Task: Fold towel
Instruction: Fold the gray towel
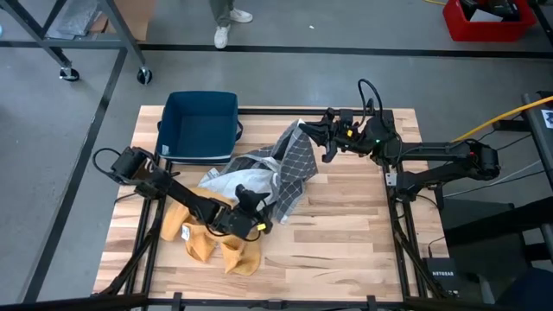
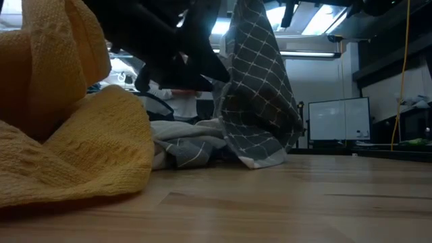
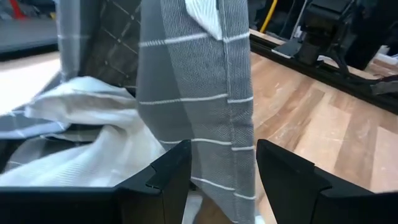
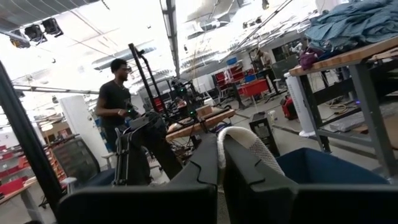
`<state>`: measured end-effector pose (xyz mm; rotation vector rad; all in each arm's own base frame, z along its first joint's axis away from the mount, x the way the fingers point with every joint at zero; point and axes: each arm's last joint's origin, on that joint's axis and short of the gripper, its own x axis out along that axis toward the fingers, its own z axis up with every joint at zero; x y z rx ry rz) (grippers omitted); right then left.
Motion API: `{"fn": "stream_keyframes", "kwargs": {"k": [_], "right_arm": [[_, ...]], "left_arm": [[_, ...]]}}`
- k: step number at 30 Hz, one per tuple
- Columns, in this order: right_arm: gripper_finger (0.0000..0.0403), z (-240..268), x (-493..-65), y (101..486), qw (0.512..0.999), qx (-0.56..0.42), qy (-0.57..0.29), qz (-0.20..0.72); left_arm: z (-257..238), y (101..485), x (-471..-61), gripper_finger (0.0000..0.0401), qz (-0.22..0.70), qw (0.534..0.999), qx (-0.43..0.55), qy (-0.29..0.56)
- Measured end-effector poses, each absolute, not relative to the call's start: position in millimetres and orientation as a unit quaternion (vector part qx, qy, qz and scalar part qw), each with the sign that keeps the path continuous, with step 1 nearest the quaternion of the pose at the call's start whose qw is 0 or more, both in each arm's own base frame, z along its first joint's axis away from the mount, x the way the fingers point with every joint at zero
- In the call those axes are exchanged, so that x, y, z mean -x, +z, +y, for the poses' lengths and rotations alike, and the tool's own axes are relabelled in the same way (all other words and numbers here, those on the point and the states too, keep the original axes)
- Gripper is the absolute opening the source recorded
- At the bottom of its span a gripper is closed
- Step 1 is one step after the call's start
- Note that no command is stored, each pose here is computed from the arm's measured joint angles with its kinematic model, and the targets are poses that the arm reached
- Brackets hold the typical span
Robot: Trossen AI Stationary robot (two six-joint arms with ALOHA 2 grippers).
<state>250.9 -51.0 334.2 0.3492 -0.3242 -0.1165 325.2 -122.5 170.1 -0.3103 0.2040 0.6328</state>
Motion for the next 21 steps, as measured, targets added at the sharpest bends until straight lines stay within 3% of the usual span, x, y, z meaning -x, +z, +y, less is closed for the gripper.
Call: {"fn": "stream_keyframes", "kwargs": {"k": [21], "right_arm": [[0.0006,-52,-249,339,0.962,-0.174,-0.083,-0.191]], "left_arm": [[-112,161,-339,0.0172,0.09,0.924,0.205,0.311]]}}
